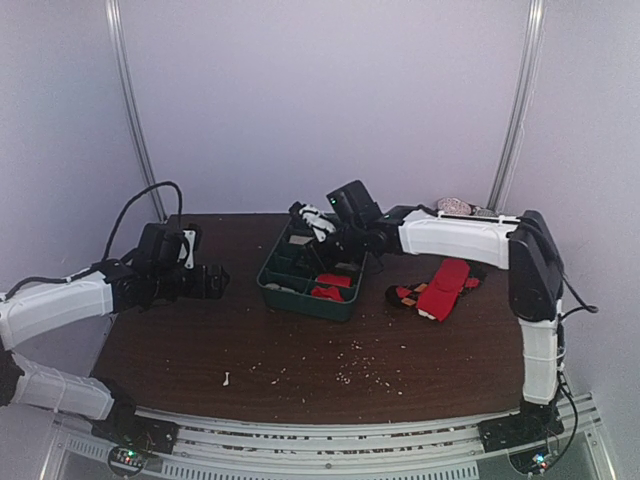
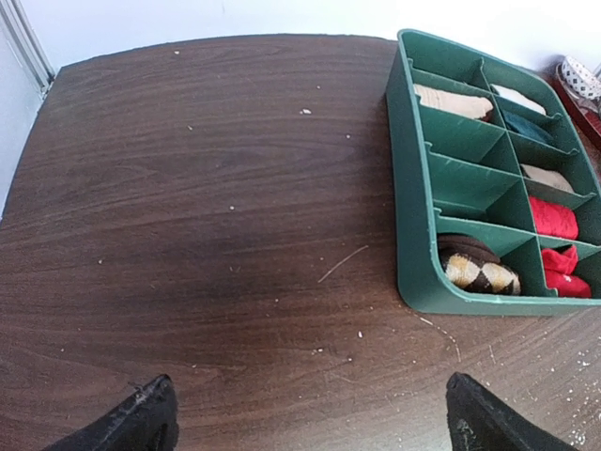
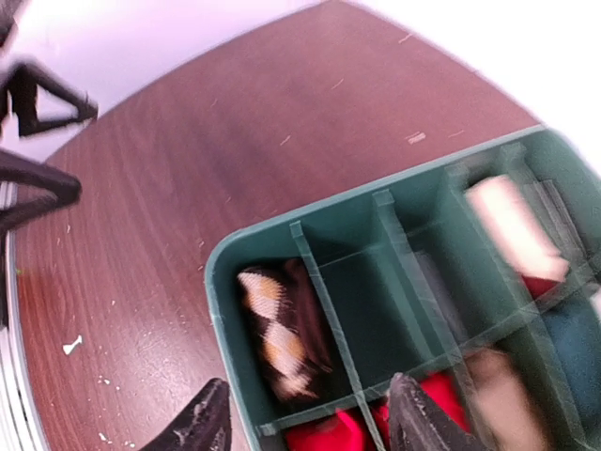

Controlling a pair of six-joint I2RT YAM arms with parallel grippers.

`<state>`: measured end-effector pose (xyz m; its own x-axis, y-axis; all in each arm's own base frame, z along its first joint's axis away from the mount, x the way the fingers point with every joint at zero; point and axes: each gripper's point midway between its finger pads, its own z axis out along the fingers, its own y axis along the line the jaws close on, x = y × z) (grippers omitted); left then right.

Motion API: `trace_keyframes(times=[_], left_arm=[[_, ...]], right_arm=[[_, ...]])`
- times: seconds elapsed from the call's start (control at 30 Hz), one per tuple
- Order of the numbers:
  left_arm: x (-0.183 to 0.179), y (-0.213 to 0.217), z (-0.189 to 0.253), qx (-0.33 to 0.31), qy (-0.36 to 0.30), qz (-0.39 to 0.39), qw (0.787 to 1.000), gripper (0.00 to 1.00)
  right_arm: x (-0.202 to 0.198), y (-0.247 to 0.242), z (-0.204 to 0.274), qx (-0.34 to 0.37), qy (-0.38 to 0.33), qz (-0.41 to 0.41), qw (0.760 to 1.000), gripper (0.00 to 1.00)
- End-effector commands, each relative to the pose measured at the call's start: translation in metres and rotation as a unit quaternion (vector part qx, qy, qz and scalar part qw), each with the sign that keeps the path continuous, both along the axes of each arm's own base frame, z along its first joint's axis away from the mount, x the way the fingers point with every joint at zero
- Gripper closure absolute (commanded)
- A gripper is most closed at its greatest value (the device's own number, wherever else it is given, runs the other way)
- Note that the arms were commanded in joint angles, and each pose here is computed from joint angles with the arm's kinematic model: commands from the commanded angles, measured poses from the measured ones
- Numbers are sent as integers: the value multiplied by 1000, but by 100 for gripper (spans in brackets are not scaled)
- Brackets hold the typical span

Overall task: Roll the socks
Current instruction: Reset both arms

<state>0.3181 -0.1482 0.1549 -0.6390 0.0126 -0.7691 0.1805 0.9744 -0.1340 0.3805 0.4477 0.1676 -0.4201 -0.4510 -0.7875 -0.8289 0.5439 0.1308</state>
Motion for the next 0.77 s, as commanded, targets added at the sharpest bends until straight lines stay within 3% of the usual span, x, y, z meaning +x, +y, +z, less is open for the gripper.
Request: trace_keyframes(times=[0.0, 0.03, 0.07, 0.1, 0.5, 0.73], left_arm=[[8, 6, 28, -9, -38, 23, 999, 2], [9, 7, 33, -13, -47, 26, 998, 2], [9, 7, 37, -19, -56, 27, 998, 2], [9, 7, 41, -25, -65, 28, 997, 2], [16, 4, 62, -62, -115, 33, 991, 2], [17, 5, 61, -60, -114, 41, 991, 2]], right_arm=[[30, -63, 47, 3, -59, -133, 989, 39], [32, -80, 47, -7, -59, -154, 986, 30], [33, -96, 48, -15, -60, -174, 983, 10], [32, -109, 47, -21, -56, -184, 981, 1], [5, -224, 45, -57, -88, -382, 918, 0], [-7, -249, 37, -78, -97, -408, 904, 0]])
